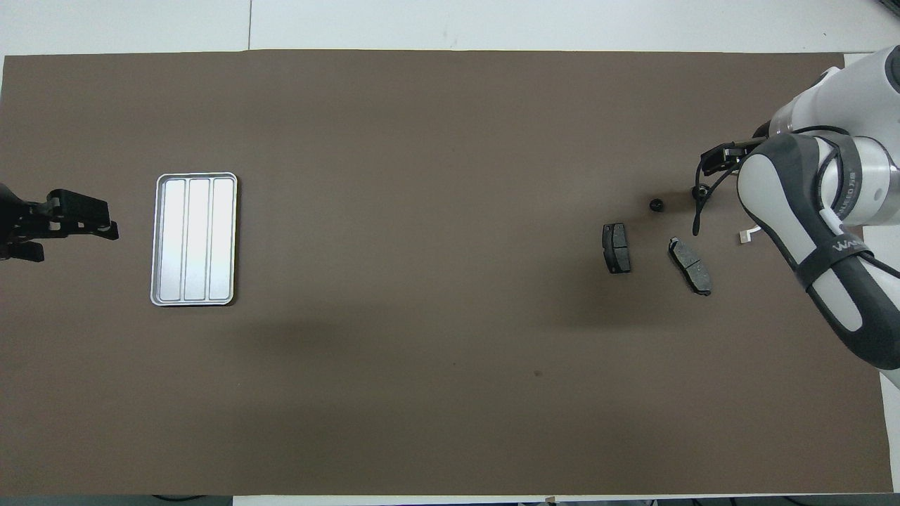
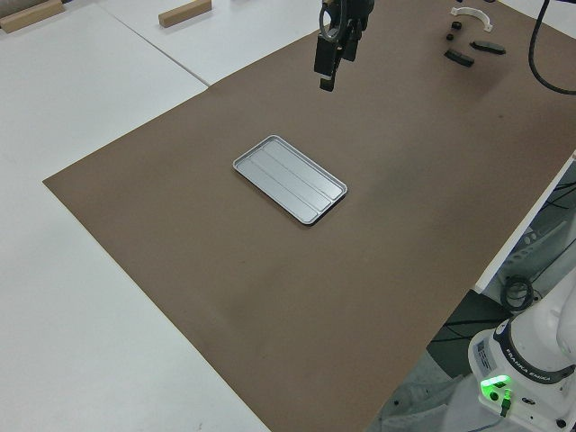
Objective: Pick bearing gear from pile to tray
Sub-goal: 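Reach the right gripper to a small black bearing and grasp it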
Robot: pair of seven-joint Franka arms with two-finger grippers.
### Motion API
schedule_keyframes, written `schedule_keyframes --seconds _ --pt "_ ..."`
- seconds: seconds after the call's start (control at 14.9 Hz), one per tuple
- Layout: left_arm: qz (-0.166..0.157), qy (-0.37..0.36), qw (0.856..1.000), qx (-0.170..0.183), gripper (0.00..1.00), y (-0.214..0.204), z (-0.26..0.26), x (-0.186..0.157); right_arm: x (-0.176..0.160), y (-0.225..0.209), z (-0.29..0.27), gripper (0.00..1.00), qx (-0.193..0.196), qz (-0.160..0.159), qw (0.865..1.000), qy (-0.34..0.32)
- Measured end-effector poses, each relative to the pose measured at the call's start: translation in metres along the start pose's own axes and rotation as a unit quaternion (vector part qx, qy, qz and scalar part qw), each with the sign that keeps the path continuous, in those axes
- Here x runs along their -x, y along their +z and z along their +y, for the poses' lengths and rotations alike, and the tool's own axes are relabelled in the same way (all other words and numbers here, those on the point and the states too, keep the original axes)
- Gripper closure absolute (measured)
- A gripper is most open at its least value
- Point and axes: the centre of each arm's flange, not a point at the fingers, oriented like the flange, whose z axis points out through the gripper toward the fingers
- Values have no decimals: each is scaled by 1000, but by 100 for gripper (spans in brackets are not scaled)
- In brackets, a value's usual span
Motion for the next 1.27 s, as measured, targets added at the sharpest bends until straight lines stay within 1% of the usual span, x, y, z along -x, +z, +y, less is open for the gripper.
schedule_keyframes --seconds 0.2,0.47,1.14,1.21,1.27 --pt "0 0 1000 0 0 0 0 0 -5 25 -8 0 -3 0 1000 -6" --pt "0 0 1000 0 0 0 0 0 -7 52 -17 0 -7 -8 1000 -12" --pt "0 0 1000 0 0 0 0 0 4 74 -21 0 -10 -31 999 -21" --pt "0 0 1000 0 0 0 0 0 5 75 -20 7 -10 -32 999 -21" --pt "0 0 1000 0 0 0 0 0 5 76 -20 18 -10 -33 999 -20"
